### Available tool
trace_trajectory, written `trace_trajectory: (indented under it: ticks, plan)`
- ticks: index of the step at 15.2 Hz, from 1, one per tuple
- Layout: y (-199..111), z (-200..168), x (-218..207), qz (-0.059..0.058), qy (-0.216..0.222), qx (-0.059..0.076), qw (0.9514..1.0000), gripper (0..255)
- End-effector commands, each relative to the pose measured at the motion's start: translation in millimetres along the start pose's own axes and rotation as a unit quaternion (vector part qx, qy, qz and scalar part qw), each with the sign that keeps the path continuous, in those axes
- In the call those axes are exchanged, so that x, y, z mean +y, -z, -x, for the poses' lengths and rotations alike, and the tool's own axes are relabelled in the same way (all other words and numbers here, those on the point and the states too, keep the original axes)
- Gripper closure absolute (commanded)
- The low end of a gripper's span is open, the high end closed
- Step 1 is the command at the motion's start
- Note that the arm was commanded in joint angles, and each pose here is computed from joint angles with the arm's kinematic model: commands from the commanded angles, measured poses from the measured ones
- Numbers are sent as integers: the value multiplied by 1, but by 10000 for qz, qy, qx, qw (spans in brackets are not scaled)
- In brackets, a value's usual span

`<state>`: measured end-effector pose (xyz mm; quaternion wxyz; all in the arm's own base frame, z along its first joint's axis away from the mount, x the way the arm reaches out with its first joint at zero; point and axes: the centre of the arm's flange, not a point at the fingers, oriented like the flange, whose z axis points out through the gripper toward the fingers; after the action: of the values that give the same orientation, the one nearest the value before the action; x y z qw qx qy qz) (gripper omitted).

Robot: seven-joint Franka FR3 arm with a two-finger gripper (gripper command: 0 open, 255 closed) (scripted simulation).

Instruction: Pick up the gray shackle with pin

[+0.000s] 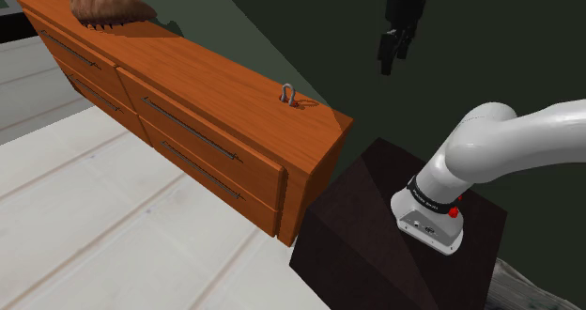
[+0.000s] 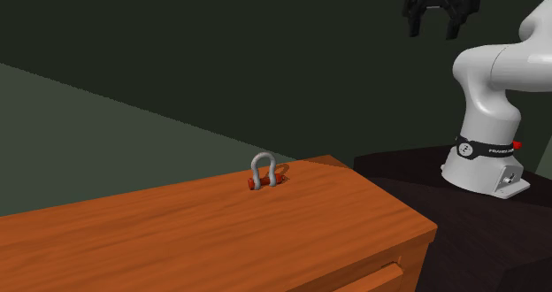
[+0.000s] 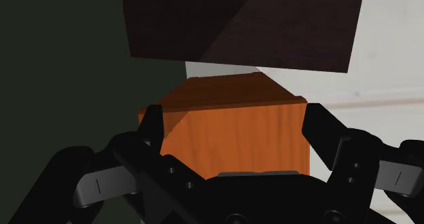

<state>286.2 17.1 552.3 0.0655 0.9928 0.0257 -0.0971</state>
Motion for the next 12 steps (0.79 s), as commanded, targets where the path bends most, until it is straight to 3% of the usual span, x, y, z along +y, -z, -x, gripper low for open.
trace_trajectory:
  ticks: [1, 12]
  plan:
    - [0, 0, 0, 0, 0, 0, 10000, 0]
    - [-52, -135, 24, -152, 134, -14, 9998, 0]
